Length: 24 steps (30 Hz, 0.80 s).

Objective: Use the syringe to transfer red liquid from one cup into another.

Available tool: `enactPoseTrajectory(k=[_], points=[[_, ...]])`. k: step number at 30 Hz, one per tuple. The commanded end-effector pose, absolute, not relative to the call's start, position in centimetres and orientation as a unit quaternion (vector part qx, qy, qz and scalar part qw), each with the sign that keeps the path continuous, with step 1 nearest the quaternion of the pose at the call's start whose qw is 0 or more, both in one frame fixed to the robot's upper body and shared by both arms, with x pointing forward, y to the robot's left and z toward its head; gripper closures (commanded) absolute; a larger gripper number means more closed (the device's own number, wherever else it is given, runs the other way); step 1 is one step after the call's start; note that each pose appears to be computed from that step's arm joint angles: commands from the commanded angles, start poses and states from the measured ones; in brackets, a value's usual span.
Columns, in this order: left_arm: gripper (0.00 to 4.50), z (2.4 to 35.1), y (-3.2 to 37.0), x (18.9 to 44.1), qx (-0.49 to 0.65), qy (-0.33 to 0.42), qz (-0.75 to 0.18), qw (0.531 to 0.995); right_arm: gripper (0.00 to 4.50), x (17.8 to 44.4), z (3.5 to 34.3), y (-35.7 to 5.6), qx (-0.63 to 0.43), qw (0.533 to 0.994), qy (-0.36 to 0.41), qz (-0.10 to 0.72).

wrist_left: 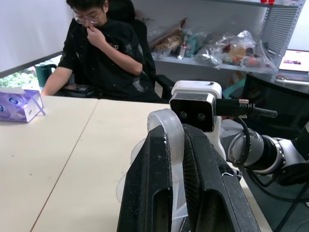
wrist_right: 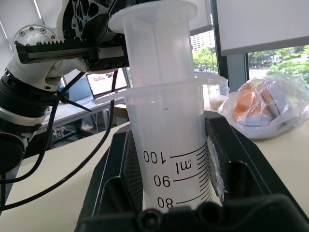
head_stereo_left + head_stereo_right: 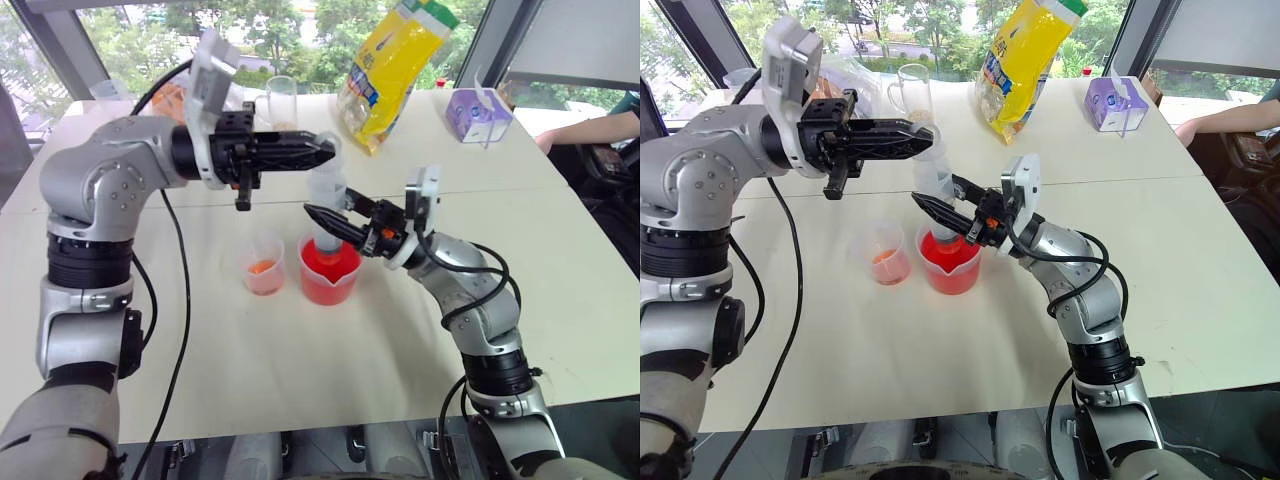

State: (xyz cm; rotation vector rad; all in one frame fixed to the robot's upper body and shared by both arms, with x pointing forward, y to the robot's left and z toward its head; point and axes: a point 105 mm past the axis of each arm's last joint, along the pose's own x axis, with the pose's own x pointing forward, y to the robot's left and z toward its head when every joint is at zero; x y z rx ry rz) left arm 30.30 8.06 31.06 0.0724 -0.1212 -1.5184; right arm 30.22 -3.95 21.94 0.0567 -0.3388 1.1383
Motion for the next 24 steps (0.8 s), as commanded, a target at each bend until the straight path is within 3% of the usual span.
enactPoseTrajectory(k=[1,3,9,10,18,24], points=[[4.05,34.6,8.7,28.9,0.048,-0.125,-0.688,0.713,3.11,30.5,21.6,-4.1,0.024,0.832,-0.144,0.534],[3.35,34.3,8.8,29.0,0.044,-0.117,-0.688,0.715,3.11,30.5,22.2,-4.2,0.021,0.832,-0.153,0.533],[0.37,32.9,9.4,29.2,0.046,-0.096,-0.678,0.727,3.11,30.4,24.5,-4.6,0.014,0.831,-0.184,0.525],[0.04,32.8,9.7,29.2,0.043,-0.094,-0.675,0.731,3.11,30.3,24.9,-4.7,0.013,0.830,-0.189,0.524],[0.04,33.6,13.6,29.1,0.022,-0.096,-0.621,0.777,3.11,30.3,26.8,-4.7,0.011,0.823,-0.210,0.528],[0.04,34.8,16.3,28.7,0.038,-0.104,-0.573,0.812,3.11,29.5,30.3,-2.4,0.036,0.787,-0.241,0.567]])
